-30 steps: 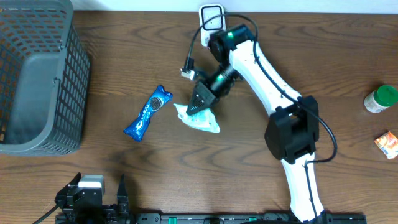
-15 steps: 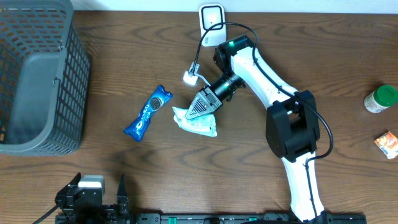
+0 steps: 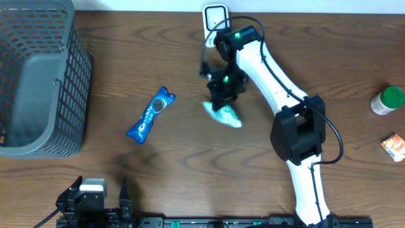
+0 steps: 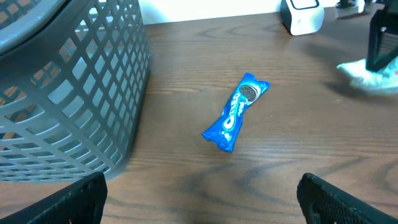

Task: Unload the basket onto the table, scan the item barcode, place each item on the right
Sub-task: 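Lift the wipes pack and hold it before the scanner window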

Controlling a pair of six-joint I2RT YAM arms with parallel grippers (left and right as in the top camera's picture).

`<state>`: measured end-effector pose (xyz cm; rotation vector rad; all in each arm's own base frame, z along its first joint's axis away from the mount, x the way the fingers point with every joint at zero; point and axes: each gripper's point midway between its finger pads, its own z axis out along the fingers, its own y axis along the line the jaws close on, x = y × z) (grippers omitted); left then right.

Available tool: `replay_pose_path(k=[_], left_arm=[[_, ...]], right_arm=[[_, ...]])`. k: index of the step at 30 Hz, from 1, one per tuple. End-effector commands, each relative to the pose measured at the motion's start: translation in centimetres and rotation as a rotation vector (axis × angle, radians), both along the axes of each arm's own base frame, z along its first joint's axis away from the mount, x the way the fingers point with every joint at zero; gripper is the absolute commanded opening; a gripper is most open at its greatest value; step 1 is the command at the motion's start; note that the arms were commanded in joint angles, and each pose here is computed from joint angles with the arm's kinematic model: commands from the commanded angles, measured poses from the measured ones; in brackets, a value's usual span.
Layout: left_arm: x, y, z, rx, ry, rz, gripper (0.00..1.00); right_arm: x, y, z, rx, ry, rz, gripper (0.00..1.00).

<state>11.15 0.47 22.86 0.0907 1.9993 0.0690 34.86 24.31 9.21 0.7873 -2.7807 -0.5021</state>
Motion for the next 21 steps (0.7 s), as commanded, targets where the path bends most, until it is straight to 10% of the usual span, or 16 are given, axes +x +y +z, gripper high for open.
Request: replay_pose_path(k=[1, 21], left_arm=[[-0.1, -0.2, 0.0, 0.003, -0.005, -0.012, 0.98], [-0.1, -0.2, 0.0, 0.003, -0.004, -0.012, 0.98]], right_arm=[[5.6, -4.5, 0.9, -0.349, -0.305, -0.210, 0.01], [24.0, -5.4, 2.8, -0.688, -1.140, 0.019, 0.01]])
